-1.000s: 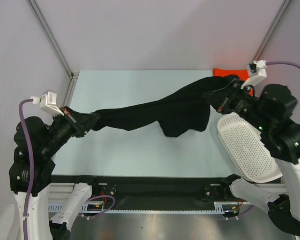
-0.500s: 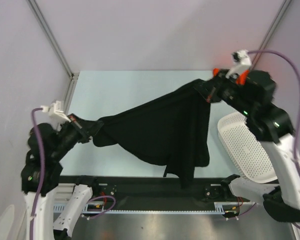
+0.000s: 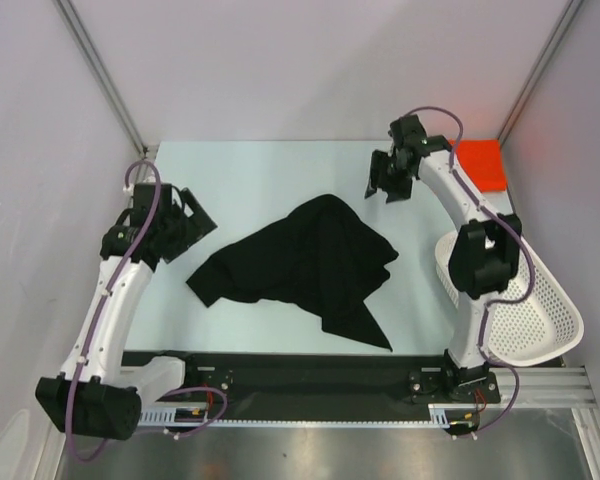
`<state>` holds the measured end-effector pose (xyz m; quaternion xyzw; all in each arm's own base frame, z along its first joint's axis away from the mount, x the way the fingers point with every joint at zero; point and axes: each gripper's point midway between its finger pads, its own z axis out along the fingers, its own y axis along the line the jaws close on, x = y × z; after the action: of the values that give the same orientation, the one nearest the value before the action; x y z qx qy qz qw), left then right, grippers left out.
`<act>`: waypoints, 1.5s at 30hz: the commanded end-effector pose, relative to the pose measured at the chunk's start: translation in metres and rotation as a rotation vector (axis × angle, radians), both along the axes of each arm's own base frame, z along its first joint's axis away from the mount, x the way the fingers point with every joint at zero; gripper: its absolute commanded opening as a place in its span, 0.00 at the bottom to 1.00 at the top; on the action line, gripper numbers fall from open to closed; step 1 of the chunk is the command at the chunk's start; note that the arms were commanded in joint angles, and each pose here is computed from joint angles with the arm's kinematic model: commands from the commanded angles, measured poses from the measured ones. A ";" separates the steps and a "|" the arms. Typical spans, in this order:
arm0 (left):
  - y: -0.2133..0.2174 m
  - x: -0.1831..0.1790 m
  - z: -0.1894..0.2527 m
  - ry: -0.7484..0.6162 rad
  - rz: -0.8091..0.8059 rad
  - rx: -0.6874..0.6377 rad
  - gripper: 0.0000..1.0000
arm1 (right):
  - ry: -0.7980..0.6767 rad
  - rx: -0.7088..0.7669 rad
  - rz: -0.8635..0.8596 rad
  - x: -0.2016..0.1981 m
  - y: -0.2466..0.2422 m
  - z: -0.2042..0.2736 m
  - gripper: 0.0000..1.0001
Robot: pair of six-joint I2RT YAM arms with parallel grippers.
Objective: Fold and stack the t-shirts
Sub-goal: Flatten the tshirt out
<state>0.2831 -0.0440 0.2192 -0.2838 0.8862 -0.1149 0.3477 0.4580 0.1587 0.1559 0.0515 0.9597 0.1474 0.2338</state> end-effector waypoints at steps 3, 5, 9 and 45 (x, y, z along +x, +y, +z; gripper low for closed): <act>0.010 -0.025 -0.025 0.000 0.019 0.035 0.90 | -0.003 -0.021 0.144 -0.102 0.010 0.027 0.64; 0.002 -0.036 -0.046 0.027 0.001 -0.011 0.87 | 0.055 0.000 0.203 -0.154 0.018 0.005 0.64; -0.015 -0.062 -0.090 0.146 0.011 -0.133 0.80 | 0.145 0.052 0.257 -0.248 0.027 -0.035 0.63; 0.030 -0.081 -0.228 0.489 0.612 -0.292 0.40 | 0.255 0.047 0.099 -0.290 -0.006 -0.069 0.61</act>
<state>0.2116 -0.0164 0.0114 -0.5886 0.7953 -0.0805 0.1208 0.1654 0.1529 0.0887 0.0327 0.9789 0.1764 0.0983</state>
